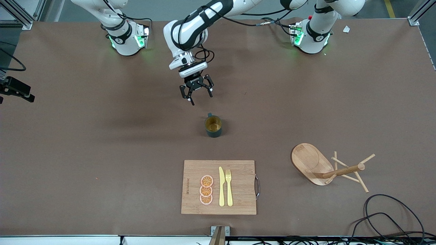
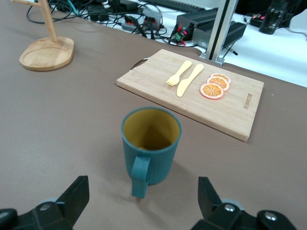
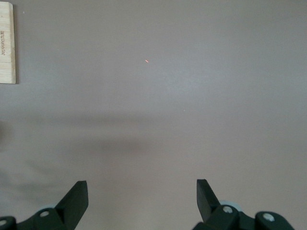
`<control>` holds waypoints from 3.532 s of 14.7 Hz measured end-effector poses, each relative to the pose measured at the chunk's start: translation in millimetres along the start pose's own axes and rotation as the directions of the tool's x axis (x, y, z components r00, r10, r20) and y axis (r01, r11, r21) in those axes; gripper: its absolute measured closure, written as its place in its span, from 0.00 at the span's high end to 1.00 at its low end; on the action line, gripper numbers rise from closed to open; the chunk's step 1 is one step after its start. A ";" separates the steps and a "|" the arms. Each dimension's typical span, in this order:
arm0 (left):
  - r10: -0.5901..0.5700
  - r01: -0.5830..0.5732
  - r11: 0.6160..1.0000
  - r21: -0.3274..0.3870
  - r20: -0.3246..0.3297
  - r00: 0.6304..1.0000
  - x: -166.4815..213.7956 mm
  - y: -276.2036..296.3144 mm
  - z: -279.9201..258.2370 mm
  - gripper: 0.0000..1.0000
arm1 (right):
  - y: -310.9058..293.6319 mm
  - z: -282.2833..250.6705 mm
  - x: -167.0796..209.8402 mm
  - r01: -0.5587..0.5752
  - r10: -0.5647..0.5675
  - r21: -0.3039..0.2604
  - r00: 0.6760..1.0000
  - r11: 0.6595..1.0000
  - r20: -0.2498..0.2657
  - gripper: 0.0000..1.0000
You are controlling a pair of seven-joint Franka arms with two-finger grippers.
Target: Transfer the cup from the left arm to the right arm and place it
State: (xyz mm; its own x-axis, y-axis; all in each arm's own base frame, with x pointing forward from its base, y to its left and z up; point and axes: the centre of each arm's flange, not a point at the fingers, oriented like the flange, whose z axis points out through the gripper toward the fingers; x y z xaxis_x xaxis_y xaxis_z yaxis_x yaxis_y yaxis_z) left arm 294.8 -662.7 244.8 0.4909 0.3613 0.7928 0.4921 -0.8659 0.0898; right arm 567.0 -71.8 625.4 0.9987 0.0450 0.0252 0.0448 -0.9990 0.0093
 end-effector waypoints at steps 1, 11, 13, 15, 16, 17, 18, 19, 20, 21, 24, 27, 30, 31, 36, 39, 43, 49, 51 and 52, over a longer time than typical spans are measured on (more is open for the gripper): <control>-0.001 0.001 1.000 0.017 0.032 1.000 21.8 3.6 -5.4 1.00 | -0.1 0.2 -0.2 0.000 0.000 0.000 1.000 1.000 0.002 1.00; -0.047 0.002 0.990 0.139 0.322 0.946 289.1 -6.0 32.8 1.00 | -44.8 1.8 3.1 0.007 -0.007 0.009 1.000 1.000 0.024 1.00; -0.048 -0.008 0.989 0.146 0.377 0.925 329.3 -17.1 49.7 1.00 | -85.2 1.7 5.5 -0.071 0.070 0.011 0.997 0.997 0.025 1.00; -0.027 -0.035 0.990 0.135 0.432 0.902 374.3 -31.9 68.4 1.00 | -130.4 6.9 7.4 -0.145 0.144 0.015 0.989 0.989 0.036 1.00; -0.013 -0.050 0.991 0.125 0.459 0.888 397.1 -40.9 78.1 1.00 | -151.4 14.8 10.7 -0.183 0.182 0.023 0.982 0.983 0.046 1.00; -0.004 -0.060 0.992 0.115 0.485 0.875 419.8 -51.1 88.3 1.00 | -170.7 24.6 15.4 -0.221 0.220 0.029 0.974 0.975 0.054 1.00; 0.003 -0.066 0.992 0.105 0.510 0.860 442.0 -62.6 98.6 1.00 | -189.8 36.8 20.8 -0.258 0.256 0.034 0.965 0.965 0.063 1.00; 0.007 -0.068 0.993 0.094 0.535 0.845 464.5 -75.5 108.7 1.00 | -208.7 50.4 25.7 -0.288 0.284 0.040 0.956 0.957 0.078 1.00; 0.011 -0.068 0.994 0.081 0.558 0.830 485.3 -88.5 117.7 1.00 | -226.4 64.1 30.1 -0.313 0.307 0.050 0.947 0.948 0.095 1.00; 0.016 -0.066 0.996 0.067 0.579 0.815 505.6 -102.2 125.9 1.00 | -243.2 77.6 34.0 -0.340 0.331 0.066 0.937 0.938 0.115 1.00; 0.053 -0.077 0.997 0.012 0.618 0.784 559.4 -142.9 140.8 1.00 | -287.4 111.3 44.3 -0.411 0.392 0.121 0.907 0.903 0.154 1.00; 0.105 -0.128 0.992 -0.010 0.645 0.757 583.8 -171.1 146.1 1.00 | -348.0 146.9 41.7 -0.466 0.437 0.137 0.877 0.874 0.197 1.00; 0.182 -0.181 0.981 -0.074 0.682 0.708 603.7 -197.6 153.2 1.00 | -420.4 189.3 32.0 -0.519 0.491 0.143 0.850 0.843 0.192 1.00; 0.218 -0.213 0.972 -0.095 0.691 0.689 610.5 -208.9 156.8 1.00 | -443.8 204.8 26.8 -0.531 0.503 0.147 0.843 0.835 0.188 1.00; 0.318 -0.297 0.942 -0.156 0.697 0.643 628.7 -235.8 155.6 1.00 | -523.3 278.3 8.2 -0.552 0.532 0.200 0.834 0.810 0.147 1.00; 0.392 -0.364 0.910 -0.200 0.700 0.597 643.3 -259.3 143.7 1.00 | -548.5 314.7 1.2 -0.546 0.534 0.205 0.837 0.812 0.117 1.00; 0.460 -0.396 0.877 -0.273 0.715 0.526 666.6 -312.9 136.6 1.00 | -568.7 347.8 -3.4 -0.557 0.554 0.170 0.830 0.813 0.066 1.00; 0.504 -0.365 0.858 -0.361 0.733 0.458 668.8 -378.3 142.2 1.00 | -578.5 370.4 -5.8 -0.538 0.538 0.172 0.842 0.825 0.047 0.56; 0.507 -0.372 0.855 -0.360 0.731 0.457 664.4 -383.7 138.7 1.00 | -578.8 368.8 -4.9 -0.521 0.524 0.172 0.851 0.836 0.033 0.33; 0.511 -0.382 0.852 -0.358 0.727 0.460 661.0 -384.3 136.2 1.00 | -579.0 368.0 -4.4 -0.511 0.515 0.172 0.857 0.842 0.025 0.24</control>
State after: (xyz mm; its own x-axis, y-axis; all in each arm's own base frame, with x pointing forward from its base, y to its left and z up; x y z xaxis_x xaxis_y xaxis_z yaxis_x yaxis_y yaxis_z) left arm 528.0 -44.1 652.2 0.9993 -0.0247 -0.0277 -0.0250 -0.9996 -0.0105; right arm 546.1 503.4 252.0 0.8796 -0.4757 0.0015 -0.4680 -0.8658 -0.1773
